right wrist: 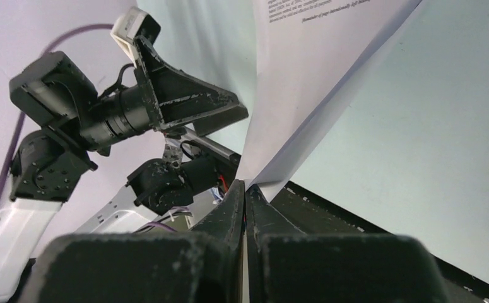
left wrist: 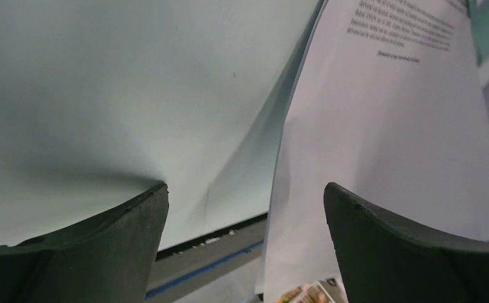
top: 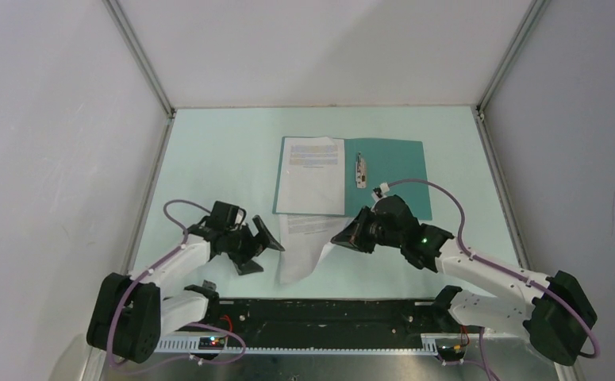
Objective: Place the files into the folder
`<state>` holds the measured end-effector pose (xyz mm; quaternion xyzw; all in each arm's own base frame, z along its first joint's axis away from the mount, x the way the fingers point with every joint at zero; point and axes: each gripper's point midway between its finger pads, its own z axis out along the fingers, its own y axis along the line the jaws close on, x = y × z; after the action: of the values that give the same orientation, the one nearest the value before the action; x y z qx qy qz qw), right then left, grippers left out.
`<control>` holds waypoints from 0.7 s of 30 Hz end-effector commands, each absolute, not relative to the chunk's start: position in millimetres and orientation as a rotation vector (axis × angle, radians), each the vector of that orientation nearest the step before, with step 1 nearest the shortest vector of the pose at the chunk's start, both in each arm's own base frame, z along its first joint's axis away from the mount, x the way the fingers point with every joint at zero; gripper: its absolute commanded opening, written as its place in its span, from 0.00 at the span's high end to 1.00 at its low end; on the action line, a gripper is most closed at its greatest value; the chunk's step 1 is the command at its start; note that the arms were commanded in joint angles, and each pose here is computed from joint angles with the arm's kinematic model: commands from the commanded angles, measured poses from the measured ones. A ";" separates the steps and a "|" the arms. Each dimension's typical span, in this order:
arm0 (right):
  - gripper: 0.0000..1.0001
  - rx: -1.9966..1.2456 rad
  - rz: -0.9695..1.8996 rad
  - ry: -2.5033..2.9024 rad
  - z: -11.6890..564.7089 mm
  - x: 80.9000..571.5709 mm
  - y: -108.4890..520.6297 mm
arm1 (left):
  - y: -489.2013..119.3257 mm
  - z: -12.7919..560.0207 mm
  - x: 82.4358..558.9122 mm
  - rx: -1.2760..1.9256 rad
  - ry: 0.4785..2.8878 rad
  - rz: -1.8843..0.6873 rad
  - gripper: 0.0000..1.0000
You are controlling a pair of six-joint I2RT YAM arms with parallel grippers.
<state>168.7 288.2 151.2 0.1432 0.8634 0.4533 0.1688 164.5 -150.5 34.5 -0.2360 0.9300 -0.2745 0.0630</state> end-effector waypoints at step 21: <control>1.00 0.383 1.307 2.432 174.0 160.8 275.9 | -207.6 36.5 167.1 -1.306 2.600 -1.239 0.07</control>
<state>158.3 277.0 151.3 0.1404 0.8718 0.4425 0.1563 155.7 -197.2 35.7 -0.4035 0.8345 -0.3749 -0.0161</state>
